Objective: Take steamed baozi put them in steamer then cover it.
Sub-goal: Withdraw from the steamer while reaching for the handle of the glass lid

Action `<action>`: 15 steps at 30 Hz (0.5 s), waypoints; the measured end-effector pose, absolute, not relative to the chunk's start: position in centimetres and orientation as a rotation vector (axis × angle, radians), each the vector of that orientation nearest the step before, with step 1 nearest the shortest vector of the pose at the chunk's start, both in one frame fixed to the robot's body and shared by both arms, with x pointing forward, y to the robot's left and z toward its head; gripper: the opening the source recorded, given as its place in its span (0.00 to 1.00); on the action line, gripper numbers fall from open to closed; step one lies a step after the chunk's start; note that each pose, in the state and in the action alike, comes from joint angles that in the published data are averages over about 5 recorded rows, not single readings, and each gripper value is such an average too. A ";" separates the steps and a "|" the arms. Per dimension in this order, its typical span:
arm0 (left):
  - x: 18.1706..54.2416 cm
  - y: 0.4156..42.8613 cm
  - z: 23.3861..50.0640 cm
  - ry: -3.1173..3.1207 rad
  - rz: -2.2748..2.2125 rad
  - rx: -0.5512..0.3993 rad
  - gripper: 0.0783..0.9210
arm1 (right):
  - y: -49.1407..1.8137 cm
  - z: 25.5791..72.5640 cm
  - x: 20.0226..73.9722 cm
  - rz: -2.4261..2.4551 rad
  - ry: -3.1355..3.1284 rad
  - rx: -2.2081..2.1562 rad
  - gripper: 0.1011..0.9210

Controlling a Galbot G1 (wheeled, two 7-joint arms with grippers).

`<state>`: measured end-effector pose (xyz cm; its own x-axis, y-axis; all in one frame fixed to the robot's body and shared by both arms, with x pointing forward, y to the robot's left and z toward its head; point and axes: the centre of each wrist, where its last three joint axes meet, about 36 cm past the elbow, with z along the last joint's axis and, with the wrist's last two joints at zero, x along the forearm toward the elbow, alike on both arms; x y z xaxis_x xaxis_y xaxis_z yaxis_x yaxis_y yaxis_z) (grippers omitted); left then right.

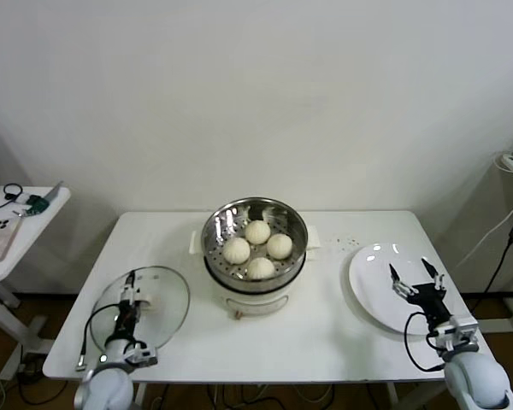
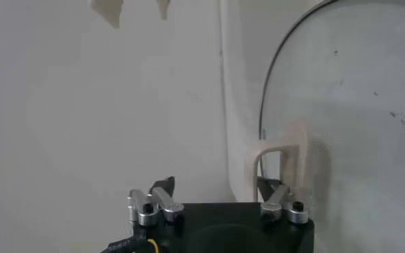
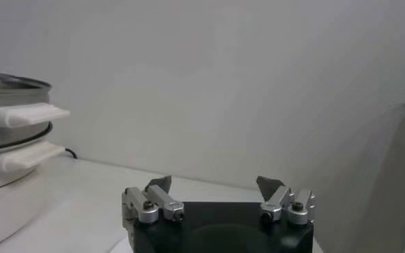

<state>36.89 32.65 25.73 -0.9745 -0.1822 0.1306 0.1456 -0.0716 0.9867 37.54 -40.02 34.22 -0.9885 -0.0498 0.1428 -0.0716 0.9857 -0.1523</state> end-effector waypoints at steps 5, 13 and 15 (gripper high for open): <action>36.6 32.6 25.4 -1.976 -2.142 0.029 0.59 | -39.9 34.1 37.8 0.241 -2.994 0.093 0.88; 36.1 32.1 25.3 -1.985 -2.135 0.023 0.31 | -39.8 34.0 38.2 0.251 -3.001 0.093 0.88; 36.0 32.0 25.4 -1.985 -2.137 0.028 0.24 | -39.8 34.0 38.3 0.254 -3.003 0.092 0.88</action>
